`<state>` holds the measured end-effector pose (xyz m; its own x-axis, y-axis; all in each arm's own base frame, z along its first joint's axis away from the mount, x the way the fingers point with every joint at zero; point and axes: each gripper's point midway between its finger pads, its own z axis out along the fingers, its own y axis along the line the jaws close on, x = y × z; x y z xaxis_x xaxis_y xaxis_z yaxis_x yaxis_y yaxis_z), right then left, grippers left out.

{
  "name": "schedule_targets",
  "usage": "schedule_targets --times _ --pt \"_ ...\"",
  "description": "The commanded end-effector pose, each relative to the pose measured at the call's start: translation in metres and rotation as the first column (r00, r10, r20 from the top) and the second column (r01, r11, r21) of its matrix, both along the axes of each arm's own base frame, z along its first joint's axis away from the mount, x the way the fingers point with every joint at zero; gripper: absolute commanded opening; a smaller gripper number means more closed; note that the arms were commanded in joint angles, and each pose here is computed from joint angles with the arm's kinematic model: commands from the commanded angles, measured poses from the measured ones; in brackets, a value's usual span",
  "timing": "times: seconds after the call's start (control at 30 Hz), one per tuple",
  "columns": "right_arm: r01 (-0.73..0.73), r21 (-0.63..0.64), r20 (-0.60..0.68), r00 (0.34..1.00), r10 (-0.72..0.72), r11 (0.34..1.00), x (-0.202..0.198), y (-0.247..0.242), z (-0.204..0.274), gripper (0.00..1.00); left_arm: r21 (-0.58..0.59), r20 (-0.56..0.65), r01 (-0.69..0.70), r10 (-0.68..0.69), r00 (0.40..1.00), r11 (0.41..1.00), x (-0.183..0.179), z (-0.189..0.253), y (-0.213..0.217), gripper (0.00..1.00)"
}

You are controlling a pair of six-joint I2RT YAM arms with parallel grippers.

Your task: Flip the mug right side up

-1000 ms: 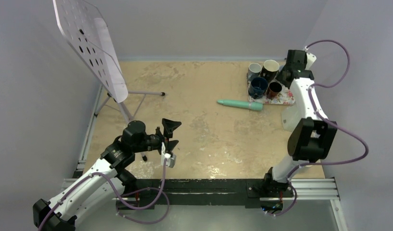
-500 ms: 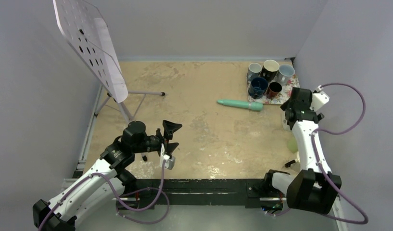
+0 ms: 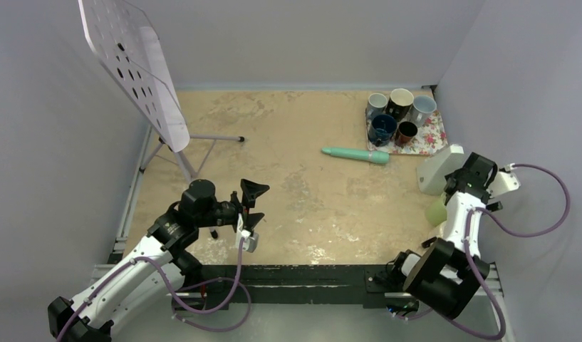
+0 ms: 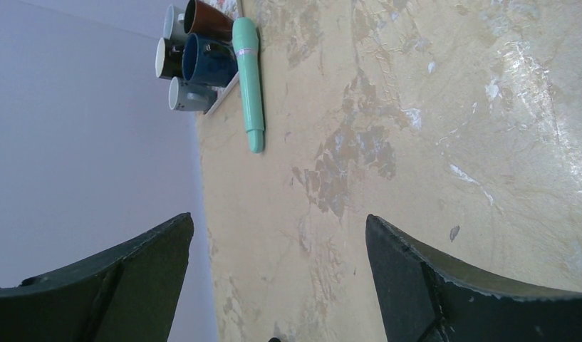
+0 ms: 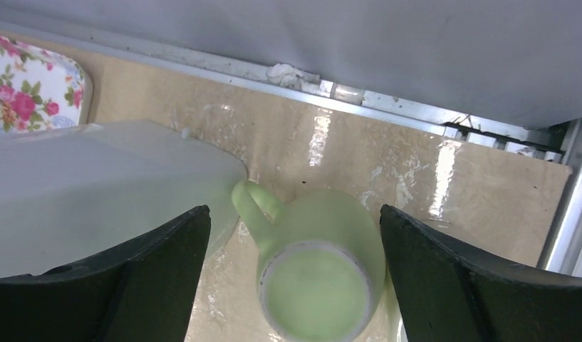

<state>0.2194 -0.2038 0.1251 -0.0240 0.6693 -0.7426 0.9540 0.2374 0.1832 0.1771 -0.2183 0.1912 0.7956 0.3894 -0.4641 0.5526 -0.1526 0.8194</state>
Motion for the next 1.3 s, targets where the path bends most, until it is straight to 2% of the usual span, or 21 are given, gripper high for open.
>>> schedule_targets --times 0.0,0.2,0.4,0.67,0.77,0.93,0.97,1.07,1.17,1.27 --pt "-0.081 0.043 0.038 0.996 0.080 0.996 0.021 0.004 -0.010 0.90 -0.051 0.022 0.027 -0.026 0.999 0.998 -0.003 0.023 -0.005 0.94" --pt "-0.195 0.089 0.100 0.978 0.185 0.977 0.022 0.031 -0.017 0.70 -0.054 0.025 0.027 -0.026 0.999 0.998 -0.002 0.021 -0.006 0.94" --pt "-0.361 0.178 0.144 0.930 0.338 0.916 0.040 0.087 -0.025 0.61 -0.062 0.036 0.031 -0.028 0.999 0.998 0.001 0.018 -0.009 0.94" --pt "-0.571 0.312 0.167 0.820 0.547 0.760 0.068 0.198 -0.032 0.61 -0.074 0.054 0.004 0.000 0.999 0.997 0.006 0.014 -0.007 0.94" --pt "-0.652 0.330 0.159 0.751 0.641 0.682 0.071 0.233 -0.028 0.63 -0.071 0.056 -0.011 0.015 0.998 0.997 0.007 0.010 -0.004 0.94" --pt "-0.807 0.359 0.073 0.524 0.848 0.468 0.076 0.285 -0.022 0.68 -0.071 0.056 -0.027 0.031 0.998 0.997 0.008 0.007 -0.002 0.94" --pt "-0.821 0.363 0.036 0.486 0.873 0.442 0.078 0.293 -0.021 0.71 -0.073 0.059 -0.028 0.033 0.998 0.997 0.008 0.007 -0.002 0.94" --pt "-0.820 0.369 -0.072 0.445 0.893 0.438 0.083 0.295 -0.022 0.77 -0.078 0.064 -0.027 0.032 0.997 0.997 0.008 0.006 -0.002 0.94" --pt "-0.818 0.331 -0.144 0.450 0.882 0.471 0.097 0.284 -0.017 0.80 -0.080 0.067 -0.027 0.032 0.997 0.996 0.007 0.007 -0.002 0.94" --pt "-0.797 0.365 -0.266 0.407 0.874 0.482 0.100 0.275 -0.029 0.81 -0.072 0.070 -0.036 0.041 0.997 0.997 0.008 0.005 0.000 0.94"
